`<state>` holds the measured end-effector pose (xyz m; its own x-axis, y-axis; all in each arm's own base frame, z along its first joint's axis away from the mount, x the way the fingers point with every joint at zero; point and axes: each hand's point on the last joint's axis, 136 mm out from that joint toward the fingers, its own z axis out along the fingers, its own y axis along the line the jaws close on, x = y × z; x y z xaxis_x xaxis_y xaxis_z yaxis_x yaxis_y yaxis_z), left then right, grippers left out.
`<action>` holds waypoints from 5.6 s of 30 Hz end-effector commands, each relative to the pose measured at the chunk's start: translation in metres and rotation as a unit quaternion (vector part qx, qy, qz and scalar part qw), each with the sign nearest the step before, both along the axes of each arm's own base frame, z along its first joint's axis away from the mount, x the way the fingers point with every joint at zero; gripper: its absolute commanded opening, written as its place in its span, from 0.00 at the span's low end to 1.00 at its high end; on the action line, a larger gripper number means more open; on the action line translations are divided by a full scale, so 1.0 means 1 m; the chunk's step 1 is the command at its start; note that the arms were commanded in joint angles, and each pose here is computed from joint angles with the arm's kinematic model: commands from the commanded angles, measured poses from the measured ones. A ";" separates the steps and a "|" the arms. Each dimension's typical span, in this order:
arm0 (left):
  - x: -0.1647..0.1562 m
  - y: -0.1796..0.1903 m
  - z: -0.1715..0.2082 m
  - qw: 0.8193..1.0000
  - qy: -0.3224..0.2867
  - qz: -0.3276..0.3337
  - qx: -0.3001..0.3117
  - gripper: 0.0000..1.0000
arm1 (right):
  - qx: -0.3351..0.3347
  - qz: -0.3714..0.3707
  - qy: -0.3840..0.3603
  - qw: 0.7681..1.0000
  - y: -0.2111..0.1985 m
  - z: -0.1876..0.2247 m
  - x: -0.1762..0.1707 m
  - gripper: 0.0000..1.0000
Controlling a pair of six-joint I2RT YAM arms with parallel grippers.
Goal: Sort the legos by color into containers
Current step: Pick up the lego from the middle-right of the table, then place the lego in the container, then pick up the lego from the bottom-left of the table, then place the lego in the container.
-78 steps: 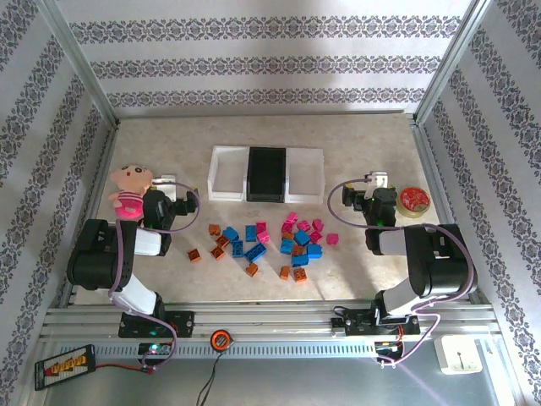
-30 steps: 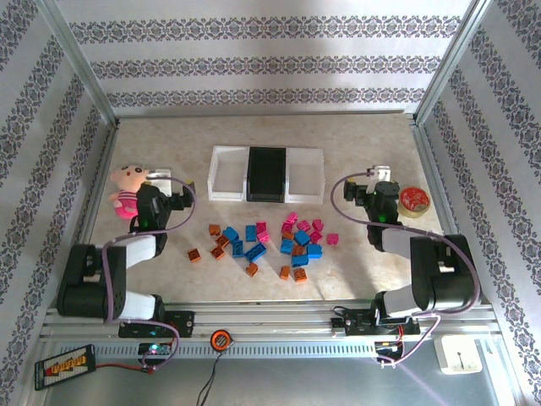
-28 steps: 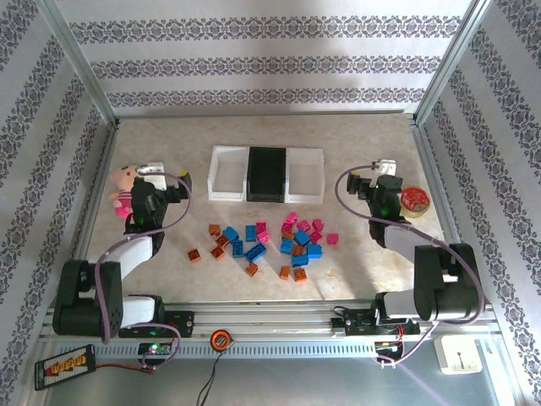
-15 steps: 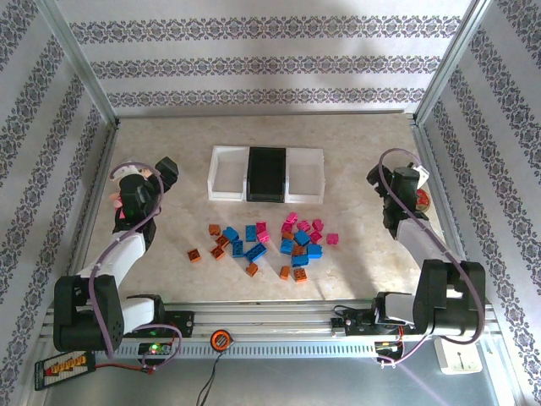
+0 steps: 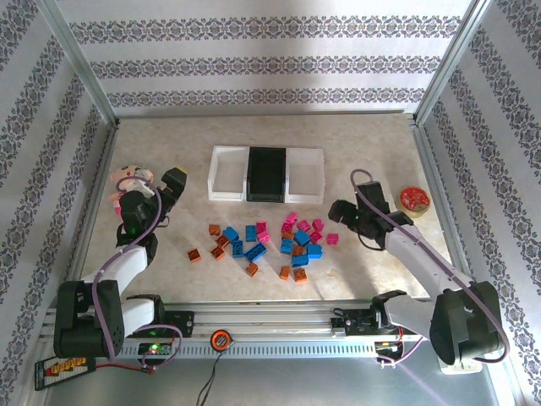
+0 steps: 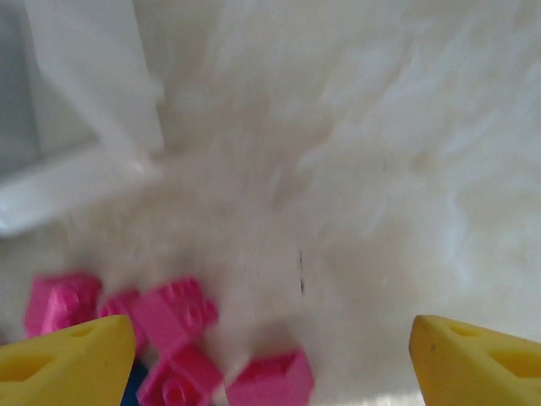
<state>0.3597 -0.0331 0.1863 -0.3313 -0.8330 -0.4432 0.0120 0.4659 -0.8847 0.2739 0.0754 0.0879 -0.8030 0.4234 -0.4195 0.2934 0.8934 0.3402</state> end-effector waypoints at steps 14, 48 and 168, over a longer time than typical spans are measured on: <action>-0.019 -0.018 -0.010 0.998 0.017 -0.049 -0.018 0.99 | -0.053 0.135 0.119 0.982 0.036 -0.042 -0.037 0.66; -0.019 -0.031 -0.014 0.994 0.041 -0.089 -0.051 0.99 | -0.038 0.169 -0.019 0.985 0.063 0.038 0.022 0.19; 0.123 -0.249 -0.005 0.918 0.140 -0.218 0.299 0.63 | -0.055 0.107 -0.041 0.992 0.046 -0.001 -0.009 0.70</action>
